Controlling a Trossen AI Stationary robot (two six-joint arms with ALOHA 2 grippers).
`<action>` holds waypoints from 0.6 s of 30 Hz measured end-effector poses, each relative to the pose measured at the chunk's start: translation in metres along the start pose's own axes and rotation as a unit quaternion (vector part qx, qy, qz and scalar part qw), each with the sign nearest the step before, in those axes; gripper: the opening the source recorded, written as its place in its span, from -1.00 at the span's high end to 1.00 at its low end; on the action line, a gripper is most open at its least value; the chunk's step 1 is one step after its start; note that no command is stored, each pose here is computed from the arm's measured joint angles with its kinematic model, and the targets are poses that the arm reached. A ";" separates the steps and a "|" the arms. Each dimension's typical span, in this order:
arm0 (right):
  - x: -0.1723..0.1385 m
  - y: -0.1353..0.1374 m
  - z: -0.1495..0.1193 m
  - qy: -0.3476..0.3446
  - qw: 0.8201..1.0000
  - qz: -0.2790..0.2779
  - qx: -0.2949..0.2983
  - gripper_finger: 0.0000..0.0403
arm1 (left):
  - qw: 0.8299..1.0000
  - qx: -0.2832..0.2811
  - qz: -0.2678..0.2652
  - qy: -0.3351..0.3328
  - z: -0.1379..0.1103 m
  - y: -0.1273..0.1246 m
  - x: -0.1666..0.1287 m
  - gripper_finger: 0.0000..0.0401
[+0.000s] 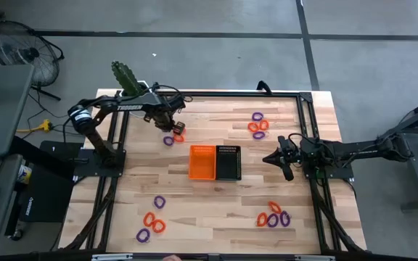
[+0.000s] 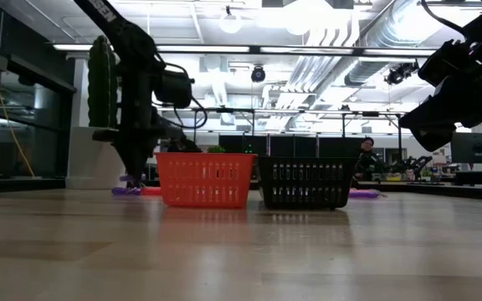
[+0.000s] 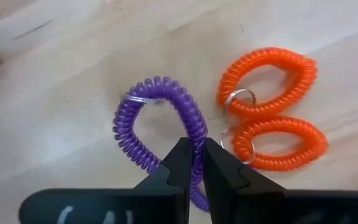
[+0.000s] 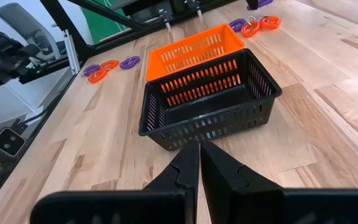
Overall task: Sort spring keychains
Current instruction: Put the violet spring keychain into the orange bin
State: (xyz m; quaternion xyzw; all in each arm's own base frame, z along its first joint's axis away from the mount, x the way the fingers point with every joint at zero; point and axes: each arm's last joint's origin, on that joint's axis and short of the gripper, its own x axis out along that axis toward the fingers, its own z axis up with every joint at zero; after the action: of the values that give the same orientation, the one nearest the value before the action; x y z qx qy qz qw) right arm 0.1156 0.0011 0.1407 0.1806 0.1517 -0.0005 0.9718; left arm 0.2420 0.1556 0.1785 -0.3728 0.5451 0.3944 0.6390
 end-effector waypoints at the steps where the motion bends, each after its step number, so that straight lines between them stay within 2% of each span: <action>1: 0.000 0.000 0.000 0.000 1.000 0.000 0.000 0.94 | 1.000 0.001 -0.003 -0.004 0.000 0.000 -0.003 0.89; 10: 0.000 0.000 0.000 0.000 1.000 0.000 0.000 0.94 | 0.995 0.060 -0.050 -0.055 -0.005 -0.001 -0.033 0.89; 13: 0.000 0.000 0.000 0.000 1.000 0.000 0.000 0.94 | 0.987 0.107 -0.094 -0.074 -0.008 -0.008 -0.043 0.89; 18: 0.000 0.000 0.000 0.000 1.000 0.000 0.000 0.94 | 0.976 0.141 -0.132 -0.102 -0.012 -0.019 -0.058 0.89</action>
State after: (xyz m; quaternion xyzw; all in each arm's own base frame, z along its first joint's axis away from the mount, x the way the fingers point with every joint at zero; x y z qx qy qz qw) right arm 0.1156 0.0011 0.1407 0.1806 0.1517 -0.0004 0.9718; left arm 0.2483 0.1310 0.2356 -0.3052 0.4732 0.2620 0.7837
